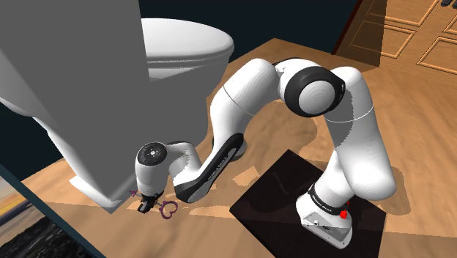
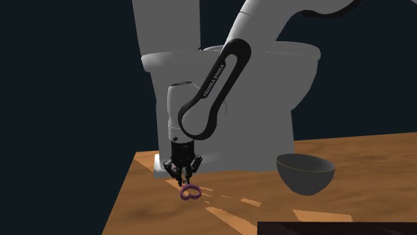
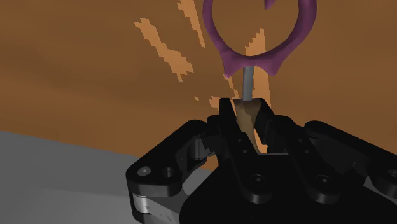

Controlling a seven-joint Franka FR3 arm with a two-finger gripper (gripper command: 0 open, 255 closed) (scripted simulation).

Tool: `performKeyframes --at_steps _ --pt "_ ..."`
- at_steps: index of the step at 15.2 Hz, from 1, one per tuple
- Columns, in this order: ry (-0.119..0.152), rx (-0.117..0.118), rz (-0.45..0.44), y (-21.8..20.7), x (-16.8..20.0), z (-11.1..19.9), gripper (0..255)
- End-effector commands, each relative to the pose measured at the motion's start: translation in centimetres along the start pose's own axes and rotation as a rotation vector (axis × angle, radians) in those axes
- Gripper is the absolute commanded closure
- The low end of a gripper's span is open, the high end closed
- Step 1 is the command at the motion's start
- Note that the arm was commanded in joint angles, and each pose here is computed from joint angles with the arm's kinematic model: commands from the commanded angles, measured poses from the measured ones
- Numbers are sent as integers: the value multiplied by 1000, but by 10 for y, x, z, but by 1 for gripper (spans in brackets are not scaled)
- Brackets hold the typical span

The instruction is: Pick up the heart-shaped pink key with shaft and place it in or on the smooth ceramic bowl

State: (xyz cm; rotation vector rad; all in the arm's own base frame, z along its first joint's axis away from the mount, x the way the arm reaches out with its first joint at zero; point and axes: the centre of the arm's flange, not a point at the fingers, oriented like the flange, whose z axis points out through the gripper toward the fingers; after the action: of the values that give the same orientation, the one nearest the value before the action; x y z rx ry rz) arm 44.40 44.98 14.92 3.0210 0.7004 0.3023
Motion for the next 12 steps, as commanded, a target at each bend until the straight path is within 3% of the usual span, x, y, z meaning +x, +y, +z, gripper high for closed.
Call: performKeyframes --at_steps 1,12 --pt "0 0 0 0 1 -5 255" --pt "0 0 0 4 12 -62 255"
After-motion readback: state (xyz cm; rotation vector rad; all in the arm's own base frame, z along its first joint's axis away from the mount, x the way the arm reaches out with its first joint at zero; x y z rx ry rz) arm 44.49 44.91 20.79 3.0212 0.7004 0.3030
